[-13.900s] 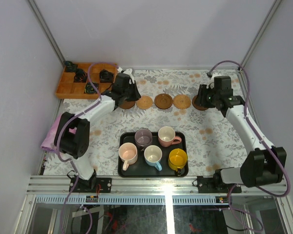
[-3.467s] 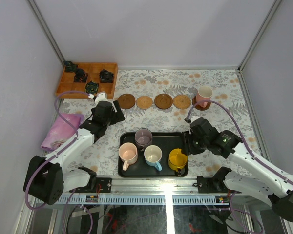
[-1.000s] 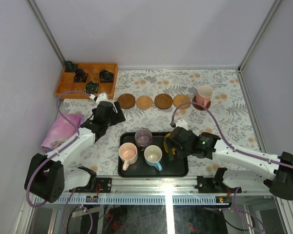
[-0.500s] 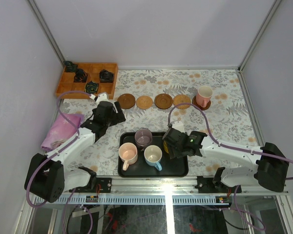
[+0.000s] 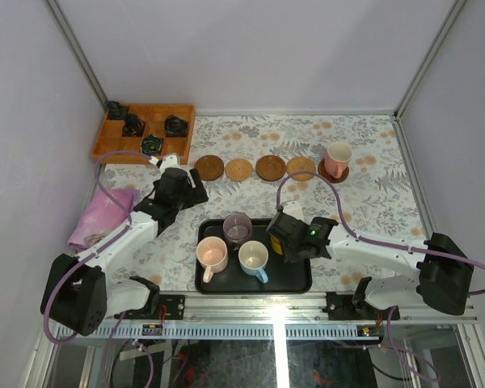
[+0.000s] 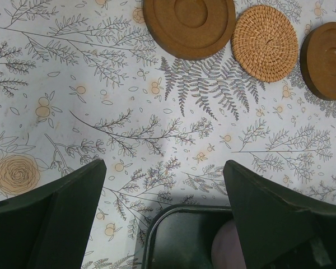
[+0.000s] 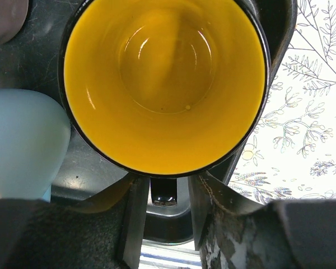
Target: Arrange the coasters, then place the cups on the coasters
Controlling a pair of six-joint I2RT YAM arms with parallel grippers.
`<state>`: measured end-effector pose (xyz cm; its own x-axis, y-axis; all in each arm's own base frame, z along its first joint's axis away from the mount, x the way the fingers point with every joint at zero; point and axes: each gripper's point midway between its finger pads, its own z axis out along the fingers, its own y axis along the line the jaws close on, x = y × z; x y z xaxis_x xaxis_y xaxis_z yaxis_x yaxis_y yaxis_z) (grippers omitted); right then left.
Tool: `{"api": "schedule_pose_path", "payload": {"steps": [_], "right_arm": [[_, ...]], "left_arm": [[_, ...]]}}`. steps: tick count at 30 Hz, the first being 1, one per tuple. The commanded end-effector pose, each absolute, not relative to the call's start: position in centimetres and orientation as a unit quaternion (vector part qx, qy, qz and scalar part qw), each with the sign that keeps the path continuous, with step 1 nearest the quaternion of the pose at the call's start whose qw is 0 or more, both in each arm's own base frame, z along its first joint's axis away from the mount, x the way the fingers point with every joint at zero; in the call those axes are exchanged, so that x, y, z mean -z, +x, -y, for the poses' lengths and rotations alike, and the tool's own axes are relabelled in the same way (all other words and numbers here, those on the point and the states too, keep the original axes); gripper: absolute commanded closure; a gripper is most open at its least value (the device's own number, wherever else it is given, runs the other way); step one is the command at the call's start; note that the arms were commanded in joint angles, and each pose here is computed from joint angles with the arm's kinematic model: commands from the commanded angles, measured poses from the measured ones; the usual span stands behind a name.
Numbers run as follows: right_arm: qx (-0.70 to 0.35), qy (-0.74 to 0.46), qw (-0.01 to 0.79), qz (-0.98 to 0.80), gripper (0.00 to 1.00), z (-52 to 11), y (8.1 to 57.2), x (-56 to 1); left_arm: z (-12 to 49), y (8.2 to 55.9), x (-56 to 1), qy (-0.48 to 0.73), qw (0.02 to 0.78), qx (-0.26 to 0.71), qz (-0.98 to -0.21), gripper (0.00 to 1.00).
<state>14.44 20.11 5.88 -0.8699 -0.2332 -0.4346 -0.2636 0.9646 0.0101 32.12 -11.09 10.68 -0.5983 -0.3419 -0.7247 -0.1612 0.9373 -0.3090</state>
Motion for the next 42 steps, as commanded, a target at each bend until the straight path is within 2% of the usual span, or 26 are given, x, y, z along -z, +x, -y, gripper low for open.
{"api": "schedule_pose_path", "payload": {"steps": [1,2,3,4,5,9,14,18,25,30,35,42], "right_arm": [[-0.027,-0.123,0.24,-0.963,0.64,-20.4,15.2,-6.1],[-0.026,-0.124,0.239,-0.963,0.69,-20.4,15.2,-6.1],[-0.025,-0.126,0.237,-0.963,0.8,-20.3,15.1,-5.9],[-0.024,-0.125,0.236,-0.963,0.96,-20.3,15.1,-5.9],[-0.022,-0.126,0.236,-0.963,1.0,-20.2,15.1,-5.8],[-0.027,-0.13,0.244,-0.961,1.0,-20.2,15.3,-6.4],[-0.022,-0.119,0.311,-0.943,1.0,-20.0,17.4,-9.6],[0.018,-0.113,0.385,-0.916,1.0,-19.2,20.7,-13.0],[-0.01,-0.088,0.425,-0.901,1.0,-18.5,27.3,-15.3],[0.022,-0.094,0.441,-0.892,1.0,-17.6,33.1,-15.6],[0.001,-0.086,0.439,-0.894,1.0,-17.6,38.6,-14.8],[0.001,-0.074,0.425,-0.902,1.0,-16.7,43.4,-13.1]], "left_arm": [[11.2,32.6,-11.7,-0.144,0.441,0.111,-0.879,0.14],[11.2,32.6,-11.6,-0.144,0.44,0.11,-0.88,0.14],[11.2,32.6,-11.6,-0.144,0.44,0.11,-0.88,0.14],[11.2,32.6,-11.6,-0.144,0.44,0.11,-0.88,0.14],[11.2,32.6,-11.6,-0.145,0.44,0.109,-0.88,0.14],[11.1,32.6,-11.6,-0.146,0.44,0.107,-0.88,0.14],[11.0,32.6,-11.6,-0.147,0.442,0.104,-0.879,0.14],[10.9,32.6,-11.6,-0.147,0.442,0.1,-0.879,0.14],[10.5,32.7,-11.4,-0.147,0.443,0.09,-0.88,0.14],[10.5,32.8,-11.4,-0.145,0.442,0.088,-0.881,0.14],[10.4,32.9,-11.6,-0.144,0.444,0.085,-0.881,0.14],[10.3,32.8,-11.8,-0.146,0.448,0.084,-0.878,0.14]]}}
